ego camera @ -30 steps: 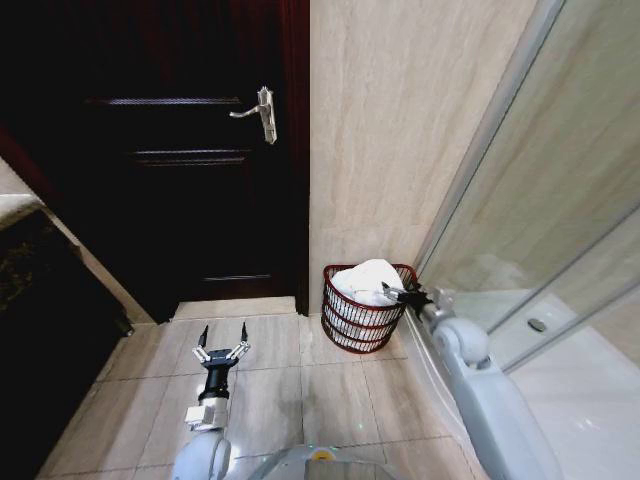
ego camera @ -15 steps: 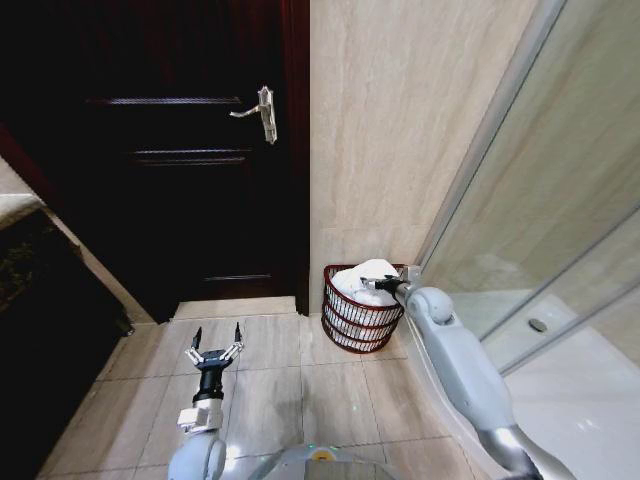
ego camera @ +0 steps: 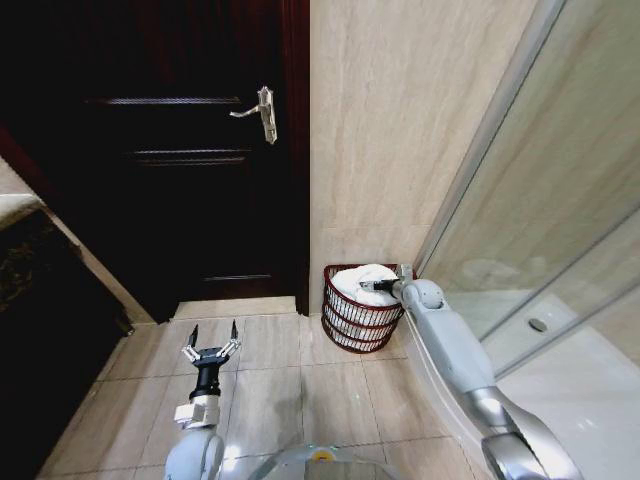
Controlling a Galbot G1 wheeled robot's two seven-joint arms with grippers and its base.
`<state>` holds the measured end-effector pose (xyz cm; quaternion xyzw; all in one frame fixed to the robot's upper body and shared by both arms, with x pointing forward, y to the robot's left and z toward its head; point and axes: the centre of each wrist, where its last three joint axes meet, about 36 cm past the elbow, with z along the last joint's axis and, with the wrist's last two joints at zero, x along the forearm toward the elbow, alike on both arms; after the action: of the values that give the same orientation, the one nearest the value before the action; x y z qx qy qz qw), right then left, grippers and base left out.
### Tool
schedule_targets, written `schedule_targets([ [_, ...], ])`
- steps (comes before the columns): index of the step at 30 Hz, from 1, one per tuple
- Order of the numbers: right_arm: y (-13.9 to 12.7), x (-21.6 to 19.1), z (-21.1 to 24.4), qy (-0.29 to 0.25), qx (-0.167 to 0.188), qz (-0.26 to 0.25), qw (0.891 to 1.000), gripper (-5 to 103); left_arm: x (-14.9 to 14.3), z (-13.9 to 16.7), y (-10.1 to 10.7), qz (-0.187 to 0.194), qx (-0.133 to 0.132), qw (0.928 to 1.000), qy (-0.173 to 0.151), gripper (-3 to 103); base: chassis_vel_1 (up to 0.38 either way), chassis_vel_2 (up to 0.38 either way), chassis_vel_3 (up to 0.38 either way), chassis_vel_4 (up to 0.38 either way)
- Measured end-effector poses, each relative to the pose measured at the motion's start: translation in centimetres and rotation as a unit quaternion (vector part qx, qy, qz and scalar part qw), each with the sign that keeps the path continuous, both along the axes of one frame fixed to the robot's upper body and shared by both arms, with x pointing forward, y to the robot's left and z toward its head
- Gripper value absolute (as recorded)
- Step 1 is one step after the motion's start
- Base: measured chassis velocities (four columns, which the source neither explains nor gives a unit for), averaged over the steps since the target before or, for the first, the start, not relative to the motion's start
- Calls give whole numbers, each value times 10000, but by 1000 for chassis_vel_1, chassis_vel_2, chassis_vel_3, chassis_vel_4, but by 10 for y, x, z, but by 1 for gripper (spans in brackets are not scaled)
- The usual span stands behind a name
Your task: Discard the used towel into the hamper.
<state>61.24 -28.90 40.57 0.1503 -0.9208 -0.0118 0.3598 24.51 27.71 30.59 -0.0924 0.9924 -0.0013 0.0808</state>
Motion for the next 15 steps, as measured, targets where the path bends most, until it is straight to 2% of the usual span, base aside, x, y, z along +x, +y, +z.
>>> schedule_targets([
  [6,-7,13,-12,274,-91,138,9995,100,3,-1,2,26,-17,10000,16,100,0,0,0,0],
  [15,-17,32,-33,684,-217,88,9974,100,4,-3,5,63,-9,10000,63,100,0,0,0,0],
])
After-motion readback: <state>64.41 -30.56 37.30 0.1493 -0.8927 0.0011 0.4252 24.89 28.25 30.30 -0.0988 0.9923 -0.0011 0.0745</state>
